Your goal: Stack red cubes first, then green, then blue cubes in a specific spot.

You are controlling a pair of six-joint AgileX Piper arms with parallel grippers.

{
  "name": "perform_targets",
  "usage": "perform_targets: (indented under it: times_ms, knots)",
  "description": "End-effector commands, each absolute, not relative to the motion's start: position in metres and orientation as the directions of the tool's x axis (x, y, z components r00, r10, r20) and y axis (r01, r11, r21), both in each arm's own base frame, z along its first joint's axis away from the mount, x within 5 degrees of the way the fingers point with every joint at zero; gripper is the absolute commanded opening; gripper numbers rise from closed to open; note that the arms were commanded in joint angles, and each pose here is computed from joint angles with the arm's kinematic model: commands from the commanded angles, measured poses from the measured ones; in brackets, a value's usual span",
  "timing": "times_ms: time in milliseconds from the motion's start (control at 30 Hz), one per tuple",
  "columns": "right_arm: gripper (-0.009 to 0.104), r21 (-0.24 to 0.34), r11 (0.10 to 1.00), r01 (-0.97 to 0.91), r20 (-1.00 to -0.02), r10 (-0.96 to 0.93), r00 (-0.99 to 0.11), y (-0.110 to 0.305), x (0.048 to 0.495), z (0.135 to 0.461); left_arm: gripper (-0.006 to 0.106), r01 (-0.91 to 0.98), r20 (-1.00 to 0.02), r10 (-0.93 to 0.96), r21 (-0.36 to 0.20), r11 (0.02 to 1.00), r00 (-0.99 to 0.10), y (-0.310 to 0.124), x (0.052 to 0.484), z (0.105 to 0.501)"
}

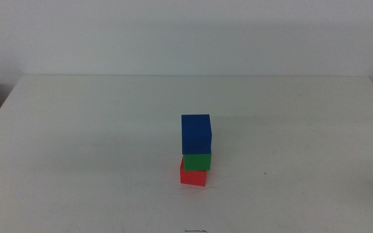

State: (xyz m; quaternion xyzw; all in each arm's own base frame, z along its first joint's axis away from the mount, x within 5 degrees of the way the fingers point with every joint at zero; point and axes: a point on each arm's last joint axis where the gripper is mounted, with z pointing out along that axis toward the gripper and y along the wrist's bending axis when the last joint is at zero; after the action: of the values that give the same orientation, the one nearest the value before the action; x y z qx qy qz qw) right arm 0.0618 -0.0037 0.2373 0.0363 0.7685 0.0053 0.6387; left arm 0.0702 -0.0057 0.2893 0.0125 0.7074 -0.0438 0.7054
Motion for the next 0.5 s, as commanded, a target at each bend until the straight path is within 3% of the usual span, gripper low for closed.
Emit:
perform_targets:
  times_ms: [0, 133, 267, 467]
  knots:
    - [0.066, 0.03, 0.998, 0.05, -0.998, 0.033, -0.057, -0.004, 0.056, 0.241, 0.091, 0.084, -0.995, -0.062, -0.055, 0.995, 0.075, -0.005, 0.066, 0.281]
    - [0.066, 0.034, 0.998, 0.049, -0.999, 0.035, -0.022, -0.004, 0.05, 0.226, 0.091, 0.083, -0.997, -0.06, -0.055, 0.995, 0.056, -0.005, 0.059, 0.246]
    - [0.066, 0.077, 0.996, 0.033, -0.997, 0.077, 0.008, -0.003, 0.051, 0.219, 0.091, 0.081, -0.998, -0.058, -0.055, 0.995, 0.027, -0.005, 0.057, 0.219]
    - [0.066, 0.1, 0.995, -0.001, -0.986, 0.1, 0.132, -0.001, 0.054, 0.213, 0.091, 0.079, -0.999, -0.048, -0.049, 0.996, -0.014, -0.004, 0.055, 0.197]
